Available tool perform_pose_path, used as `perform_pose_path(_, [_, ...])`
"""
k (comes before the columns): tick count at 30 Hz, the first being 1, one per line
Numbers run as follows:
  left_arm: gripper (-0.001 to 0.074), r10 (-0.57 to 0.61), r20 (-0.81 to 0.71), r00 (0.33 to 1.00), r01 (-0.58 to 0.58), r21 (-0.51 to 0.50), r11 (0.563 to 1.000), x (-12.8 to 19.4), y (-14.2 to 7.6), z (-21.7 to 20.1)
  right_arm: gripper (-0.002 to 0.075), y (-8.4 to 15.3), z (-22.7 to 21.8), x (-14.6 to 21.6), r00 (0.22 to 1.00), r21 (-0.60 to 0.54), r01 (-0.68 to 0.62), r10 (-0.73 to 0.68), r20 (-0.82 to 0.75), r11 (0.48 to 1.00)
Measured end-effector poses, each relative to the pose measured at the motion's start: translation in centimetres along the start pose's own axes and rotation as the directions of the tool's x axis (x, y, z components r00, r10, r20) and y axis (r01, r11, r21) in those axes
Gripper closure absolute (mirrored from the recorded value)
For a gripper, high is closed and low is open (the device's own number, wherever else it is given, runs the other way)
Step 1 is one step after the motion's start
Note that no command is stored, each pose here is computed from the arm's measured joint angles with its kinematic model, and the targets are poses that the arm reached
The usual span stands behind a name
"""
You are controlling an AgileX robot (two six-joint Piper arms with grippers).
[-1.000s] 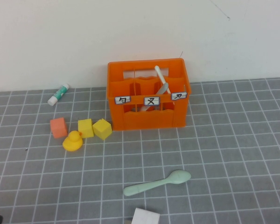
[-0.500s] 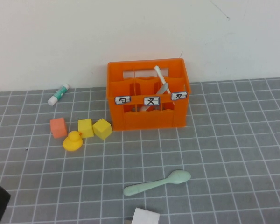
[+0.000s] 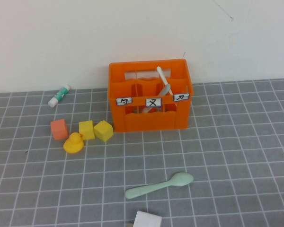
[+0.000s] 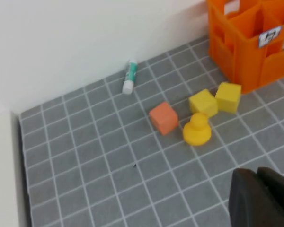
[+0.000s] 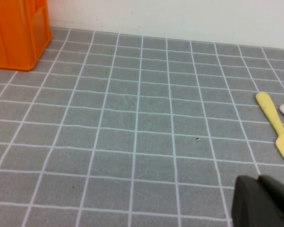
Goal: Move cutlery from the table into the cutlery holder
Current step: Pick up the spoon
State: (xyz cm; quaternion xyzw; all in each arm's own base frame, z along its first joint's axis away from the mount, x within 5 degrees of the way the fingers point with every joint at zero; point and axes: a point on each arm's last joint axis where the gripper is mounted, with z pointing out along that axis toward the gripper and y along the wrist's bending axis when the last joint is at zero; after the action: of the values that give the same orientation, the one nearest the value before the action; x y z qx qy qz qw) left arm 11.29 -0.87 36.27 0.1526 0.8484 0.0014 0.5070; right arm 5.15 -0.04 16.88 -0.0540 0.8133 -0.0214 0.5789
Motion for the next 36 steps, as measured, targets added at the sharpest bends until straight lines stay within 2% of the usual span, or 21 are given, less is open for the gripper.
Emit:
perform_pose_path(6, [0.0715, 0.026, -0.087, 0.996, -0.013, 0.141, 0.99, -4.6, 0.9, 2.5, 0.0729, 0.0, 0.0, 0.0, 1.0, -0.001, 0.0, 0.0, -0.001, 1.0])
perform_pose_path(10, [0.0636, 0.111, -0.172, 0.979, -0.06, 0.281, 0.958, -6.0, 0.0, 5.7, 0.0729, 0.0, 0.0, 0.0, 1.0, -0.001, 0.0, 0.0, -0.001, 1.0])
perform_pose_path(15, [0.0528, 0.286, -0.251, 0.925, -0.16, 0.426, 0.89, -6.2, -3.0, 10.4, 0.0729, 0.0, 0.0, 0.0, 1.0, -0.001, 0.0, 0.0, -0.001, 1.0])
perform_pose_path(18, [0.0477, 0.419, -0.287, 0.862, -0.243, 0.491, 0.836, -5.6, -5.3, 12.7, 0.0729, 0.0, 0.0, 0.0, 1.0, -0.001, 0.0, 0.0, -0.001, 1.0])
perform_pose_path(25, [0.0448, 0.657, -0.325, 0.68, -0.4, 0.587, 0.704, -3.5, -10.7, 16.3, 0.0729, 0.0, 0.0, 0.0, 1.0, -0.001, 0.0, 0.0, 0.0, 1.0])
perform_pose_path(29, [0.0444, 0.707, -0.323, 0.629, -0.418, 0.627, 0.657, -2.4, -13.0, 18.2, 0.0729, 0.0, 0.0, 0.0, 1.0, -0.001, 0.0, 0.0, 0.0, 1.0])
perform_pose_path(36, [0.0444, 0.762, -0.31, 0.568, -0.442, 0.666, 0.601, -0.7, -15.5, 20.6, 0.0729, 0.0, 0.0, 0.0, 1.0, -0.001, 0.0, 0.0, 0.0, 1.0])
